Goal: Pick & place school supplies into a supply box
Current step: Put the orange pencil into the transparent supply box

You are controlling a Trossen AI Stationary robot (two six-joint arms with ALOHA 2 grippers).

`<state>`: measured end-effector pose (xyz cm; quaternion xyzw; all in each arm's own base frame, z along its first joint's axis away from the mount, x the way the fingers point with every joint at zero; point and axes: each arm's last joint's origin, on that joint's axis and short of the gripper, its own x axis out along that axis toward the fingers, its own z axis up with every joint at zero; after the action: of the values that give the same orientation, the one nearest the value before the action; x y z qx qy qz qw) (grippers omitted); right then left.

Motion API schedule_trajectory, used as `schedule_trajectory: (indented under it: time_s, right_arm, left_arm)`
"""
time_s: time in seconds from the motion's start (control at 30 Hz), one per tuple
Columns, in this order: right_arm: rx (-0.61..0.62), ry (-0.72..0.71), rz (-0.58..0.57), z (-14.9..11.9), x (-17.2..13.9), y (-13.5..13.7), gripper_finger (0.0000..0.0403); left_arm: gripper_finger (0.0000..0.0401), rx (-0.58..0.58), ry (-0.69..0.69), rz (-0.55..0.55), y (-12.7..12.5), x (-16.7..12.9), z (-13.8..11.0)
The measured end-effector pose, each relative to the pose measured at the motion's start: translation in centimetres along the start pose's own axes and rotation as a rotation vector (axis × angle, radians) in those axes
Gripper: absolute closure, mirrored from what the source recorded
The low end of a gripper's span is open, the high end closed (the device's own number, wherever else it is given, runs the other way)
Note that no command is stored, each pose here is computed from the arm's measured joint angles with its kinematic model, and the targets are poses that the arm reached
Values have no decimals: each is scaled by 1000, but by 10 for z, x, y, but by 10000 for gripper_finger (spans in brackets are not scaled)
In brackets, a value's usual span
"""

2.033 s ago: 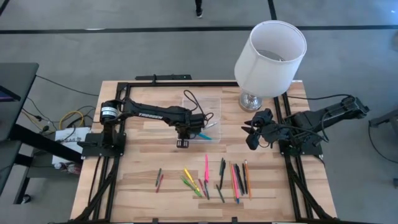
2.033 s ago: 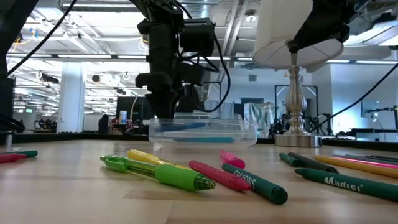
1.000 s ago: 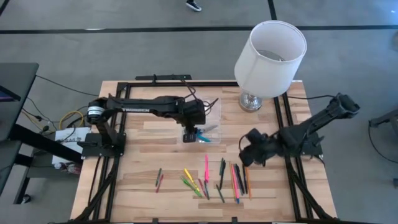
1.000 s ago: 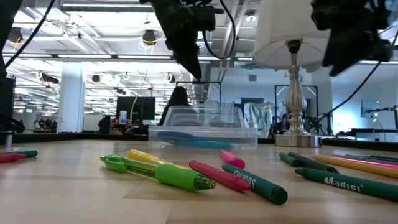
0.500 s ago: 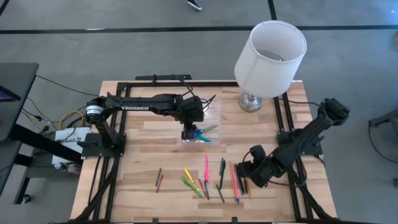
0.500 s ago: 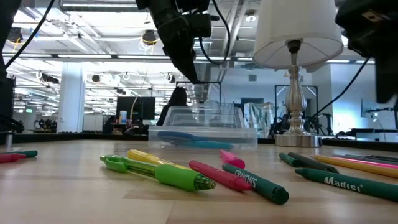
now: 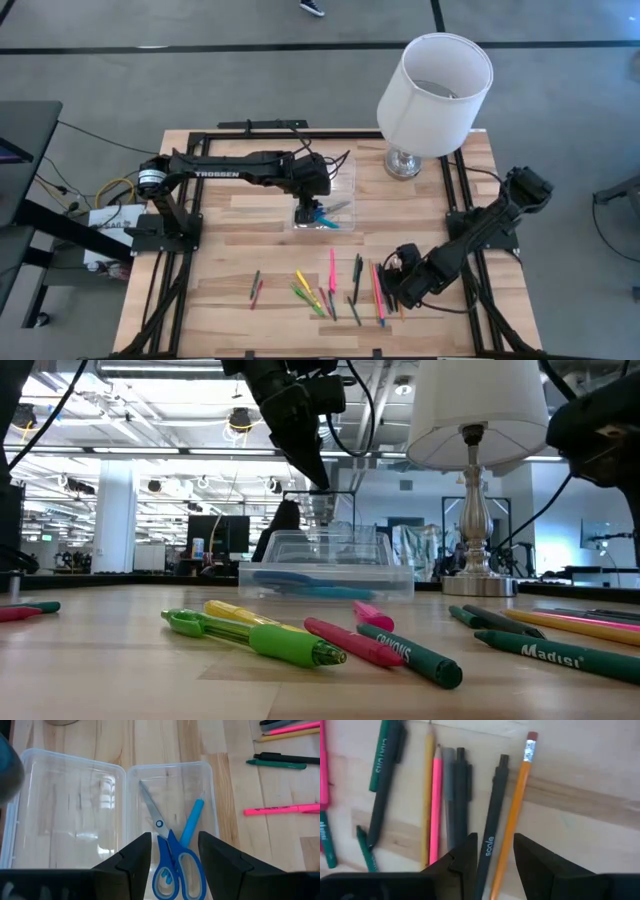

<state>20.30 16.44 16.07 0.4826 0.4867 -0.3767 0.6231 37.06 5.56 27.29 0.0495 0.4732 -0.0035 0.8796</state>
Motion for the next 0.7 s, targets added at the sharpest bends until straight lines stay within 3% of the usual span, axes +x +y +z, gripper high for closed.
schedule_trajectory:
  time_s: [0.4,0.7]
  right_arm:
    - [-30,-34,-81,7,1,-6,285]
    - [-60,17,-102,-1,25,1,285]
  left_arm:
    - [244,0,-3,1,0,0,0]
    - [244,-9,-3,1,0,0,0]
